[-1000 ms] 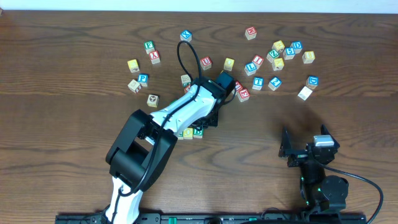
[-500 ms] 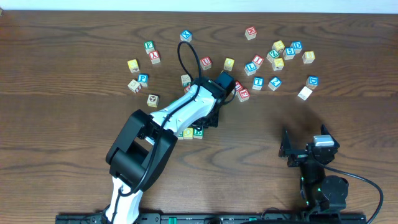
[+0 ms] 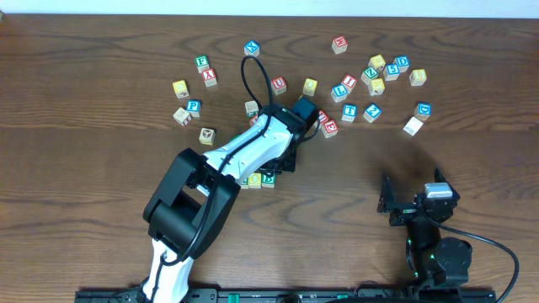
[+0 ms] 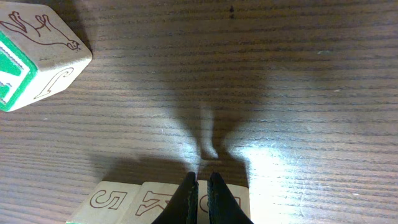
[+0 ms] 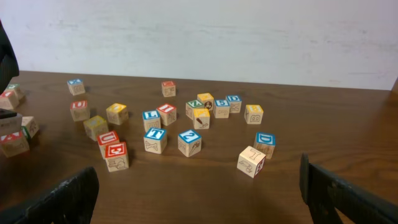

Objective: Spell out ROBOT

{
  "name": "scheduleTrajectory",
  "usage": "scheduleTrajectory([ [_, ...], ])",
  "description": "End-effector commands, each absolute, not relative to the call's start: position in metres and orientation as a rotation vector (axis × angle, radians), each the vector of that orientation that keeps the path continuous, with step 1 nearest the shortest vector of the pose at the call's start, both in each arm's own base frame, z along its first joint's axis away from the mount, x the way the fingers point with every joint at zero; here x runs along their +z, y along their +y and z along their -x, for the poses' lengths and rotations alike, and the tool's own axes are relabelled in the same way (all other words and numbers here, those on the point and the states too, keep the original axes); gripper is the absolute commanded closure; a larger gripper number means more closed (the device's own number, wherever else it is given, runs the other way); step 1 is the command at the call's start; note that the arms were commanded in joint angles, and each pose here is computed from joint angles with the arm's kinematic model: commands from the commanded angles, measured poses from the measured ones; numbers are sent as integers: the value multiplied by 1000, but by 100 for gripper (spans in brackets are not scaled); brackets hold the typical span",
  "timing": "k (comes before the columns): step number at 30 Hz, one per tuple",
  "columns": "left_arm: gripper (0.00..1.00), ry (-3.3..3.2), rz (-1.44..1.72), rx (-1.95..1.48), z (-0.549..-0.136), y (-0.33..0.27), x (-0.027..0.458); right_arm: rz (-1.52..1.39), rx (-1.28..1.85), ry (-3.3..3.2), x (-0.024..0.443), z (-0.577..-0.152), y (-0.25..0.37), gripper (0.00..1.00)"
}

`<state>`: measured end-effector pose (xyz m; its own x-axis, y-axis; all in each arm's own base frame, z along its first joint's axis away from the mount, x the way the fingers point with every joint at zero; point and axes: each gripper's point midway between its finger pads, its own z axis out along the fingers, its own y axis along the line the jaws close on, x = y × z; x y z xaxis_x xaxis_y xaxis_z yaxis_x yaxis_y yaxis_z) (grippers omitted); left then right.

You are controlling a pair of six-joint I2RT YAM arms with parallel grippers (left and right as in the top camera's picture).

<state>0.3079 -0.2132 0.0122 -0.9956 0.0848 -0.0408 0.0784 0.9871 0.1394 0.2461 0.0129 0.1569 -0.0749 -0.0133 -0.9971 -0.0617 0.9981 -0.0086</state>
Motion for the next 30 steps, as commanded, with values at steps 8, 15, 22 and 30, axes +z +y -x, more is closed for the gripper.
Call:
scheduleTrajectory([
  [8,93,3057,-174,185,-316,-219,7,47,41,1646,156,-246,12,1],
  [15,92,2930,-268,55,-345,-243,10,47,41,1646,156,-246,12,1],
  [22,93,3055,-700,-295,-296,-277,9,47,41,1646,156,-246,12,1],
  [30,93,3099,-947,-233,-262,-272,8,47,41,1646,156,-246,12,1],
])
